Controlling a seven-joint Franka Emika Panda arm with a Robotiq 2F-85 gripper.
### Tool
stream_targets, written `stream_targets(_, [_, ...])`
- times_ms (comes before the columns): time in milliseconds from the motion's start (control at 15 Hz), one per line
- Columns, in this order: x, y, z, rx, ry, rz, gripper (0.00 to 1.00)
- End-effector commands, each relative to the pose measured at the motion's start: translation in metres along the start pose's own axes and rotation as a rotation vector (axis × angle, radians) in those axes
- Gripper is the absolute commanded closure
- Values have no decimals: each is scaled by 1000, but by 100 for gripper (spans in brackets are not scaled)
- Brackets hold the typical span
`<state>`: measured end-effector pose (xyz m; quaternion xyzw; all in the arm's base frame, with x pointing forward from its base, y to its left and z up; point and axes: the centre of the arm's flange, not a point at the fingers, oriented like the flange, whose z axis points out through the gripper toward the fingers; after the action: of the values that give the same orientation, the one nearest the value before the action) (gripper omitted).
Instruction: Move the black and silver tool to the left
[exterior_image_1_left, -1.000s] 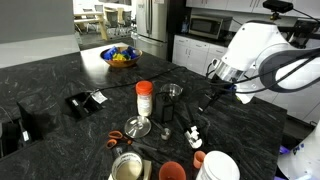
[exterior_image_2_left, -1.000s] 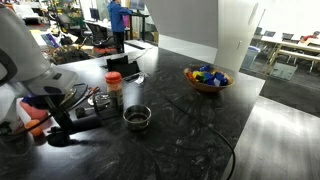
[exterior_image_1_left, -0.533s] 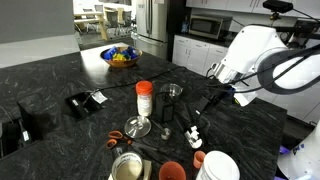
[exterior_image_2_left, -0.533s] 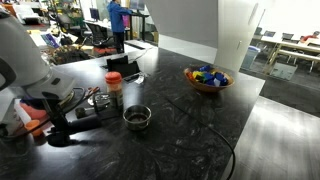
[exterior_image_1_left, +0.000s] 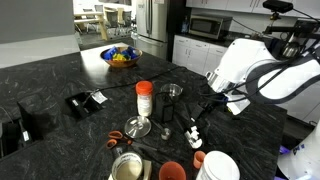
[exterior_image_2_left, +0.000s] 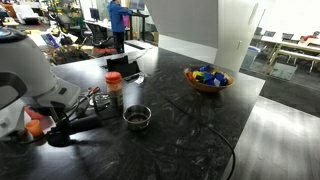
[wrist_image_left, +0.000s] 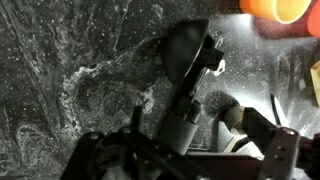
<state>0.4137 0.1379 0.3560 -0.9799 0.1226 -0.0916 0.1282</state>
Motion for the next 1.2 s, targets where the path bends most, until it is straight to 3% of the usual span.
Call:
stream_targets(0, [4,3,17,19,4,-12,0])
stream_targets(333, [7,9,28,12,12,-9,0])
stream_targets(400, [8,9,29,10,15,-9,7])
stream_targets(467, [8,10,30,12,20,-6,26])
stream_targets(533, [9,10,31,14,23,-5,34])
stream_targets(933, [11,11,31,29,25,-5,77])
stream_targets(1133, [9,14,29,46,20,3,87])
